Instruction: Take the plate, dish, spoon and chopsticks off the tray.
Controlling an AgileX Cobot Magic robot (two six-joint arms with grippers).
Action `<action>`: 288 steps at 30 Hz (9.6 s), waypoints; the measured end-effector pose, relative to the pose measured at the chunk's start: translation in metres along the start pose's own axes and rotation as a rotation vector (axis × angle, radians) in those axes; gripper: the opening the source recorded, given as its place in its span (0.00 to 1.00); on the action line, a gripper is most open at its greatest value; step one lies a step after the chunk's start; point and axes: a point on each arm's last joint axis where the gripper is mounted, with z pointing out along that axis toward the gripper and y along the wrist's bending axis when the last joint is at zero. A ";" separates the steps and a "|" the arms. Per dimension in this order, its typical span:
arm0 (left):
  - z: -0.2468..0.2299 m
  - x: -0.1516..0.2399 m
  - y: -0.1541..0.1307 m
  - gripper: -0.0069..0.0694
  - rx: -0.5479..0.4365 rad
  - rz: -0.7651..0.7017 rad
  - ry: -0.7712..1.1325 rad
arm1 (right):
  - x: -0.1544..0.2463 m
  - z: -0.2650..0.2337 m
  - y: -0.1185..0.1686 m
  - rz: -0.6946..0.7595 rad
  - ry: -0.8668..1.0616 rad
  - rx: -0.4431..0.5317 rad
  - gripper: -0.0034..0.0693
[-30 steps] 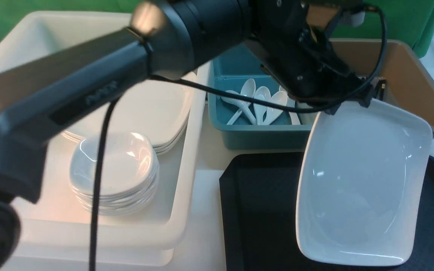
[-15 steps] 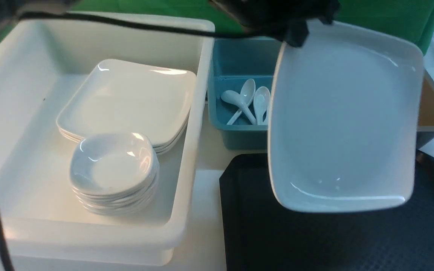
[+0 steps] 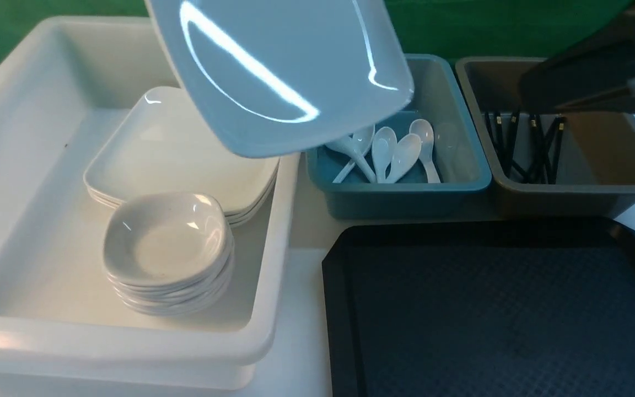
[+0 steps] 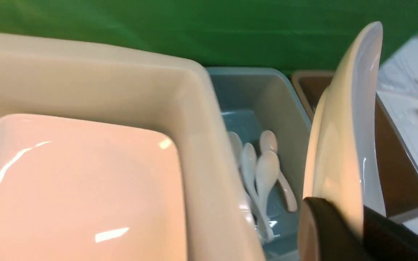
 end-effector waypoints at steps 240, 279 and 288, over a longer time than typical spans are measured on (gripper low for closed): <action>-0.085 0.381 0.067 0.09 -0.367 0.335 -0.511 | 0.320 0.032 -0.007 0.122 -0.528 0.674 0.37; -0.085 0.381 0.067 0.09 -0.367 0.337 -0.511 | 0.341 0.041 -0.016 0.274 -0.405 0.802 0.37; -0.085 0.381 0.067 0.09 -0.368 0.338 -0.511 | 0.341 0.041 -0.016 0.274 -0.405 0.802 0.37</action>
